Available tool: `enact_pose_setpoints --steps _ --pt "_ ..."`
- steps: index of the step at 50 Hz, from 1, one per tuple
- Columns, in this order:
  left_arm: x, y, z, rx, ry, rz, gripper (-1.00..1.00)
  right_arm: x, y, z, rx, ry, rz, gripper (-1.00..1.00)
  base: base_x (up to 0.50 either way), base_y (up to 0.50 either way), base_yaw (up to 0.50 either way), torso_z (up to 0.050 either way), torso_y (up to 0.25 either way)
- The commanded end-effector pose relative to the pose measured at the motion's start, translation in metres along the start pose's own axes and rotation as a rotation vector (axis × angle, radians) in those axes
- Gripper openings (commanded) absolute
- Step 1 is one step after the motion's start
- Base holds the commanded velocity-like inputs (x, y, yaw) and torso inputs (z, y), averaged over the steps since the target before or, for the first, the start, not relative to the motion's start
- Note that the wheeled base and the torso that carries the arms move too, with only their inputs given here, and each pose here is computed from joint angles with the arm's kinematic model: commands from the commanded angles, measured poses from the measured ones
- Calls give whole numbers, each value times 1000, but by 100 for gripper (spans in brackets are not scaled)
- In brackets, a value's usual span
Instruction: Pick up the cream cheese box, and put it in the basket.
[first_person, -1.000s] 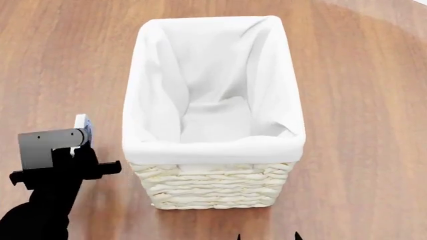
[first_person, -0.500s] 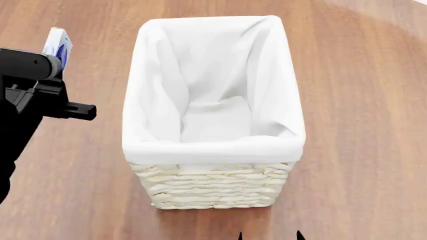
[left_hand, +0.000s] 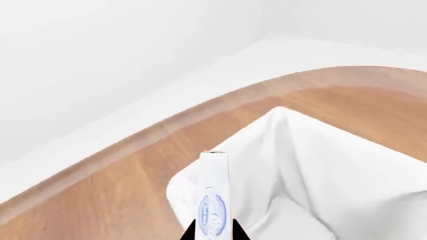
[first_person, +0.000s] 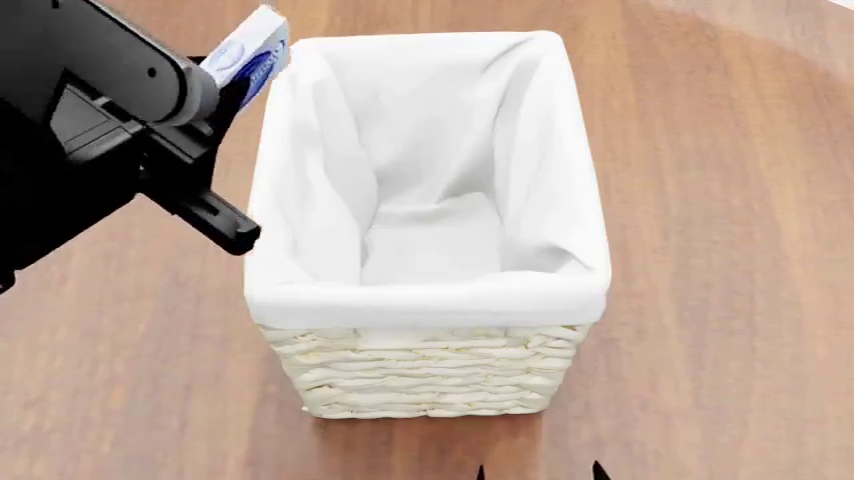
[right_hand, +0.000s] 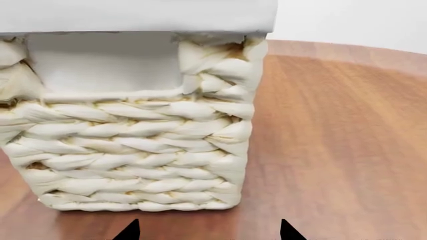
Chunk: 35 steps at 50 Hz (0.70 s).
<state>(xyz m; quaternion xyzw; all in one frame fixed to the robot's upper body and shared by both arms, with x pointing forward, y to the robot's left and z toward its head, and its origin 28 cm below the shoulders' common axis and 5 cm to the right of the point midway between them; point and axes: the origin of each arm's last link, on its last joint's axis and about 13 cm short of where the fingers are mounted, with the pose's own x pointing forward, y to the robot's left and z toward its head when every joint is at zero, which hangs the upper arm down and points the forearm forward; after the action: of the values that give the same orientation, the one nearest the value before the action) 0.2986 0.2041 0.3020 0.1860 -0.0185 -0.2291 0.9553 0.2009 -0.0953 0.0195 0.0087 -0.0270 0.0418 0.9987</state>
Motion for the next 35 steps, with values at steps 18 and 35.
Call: enact_pose_setpoints --steps 18,35 --pt "44 -9 33 295 170 -160 -100 -2 0 2 8 0 14 100 0 0 0 0 1" --pt "75 -19 30 325 235 -213 -100 -5 1 6 25 2 26 100 0 0 0 0 1"
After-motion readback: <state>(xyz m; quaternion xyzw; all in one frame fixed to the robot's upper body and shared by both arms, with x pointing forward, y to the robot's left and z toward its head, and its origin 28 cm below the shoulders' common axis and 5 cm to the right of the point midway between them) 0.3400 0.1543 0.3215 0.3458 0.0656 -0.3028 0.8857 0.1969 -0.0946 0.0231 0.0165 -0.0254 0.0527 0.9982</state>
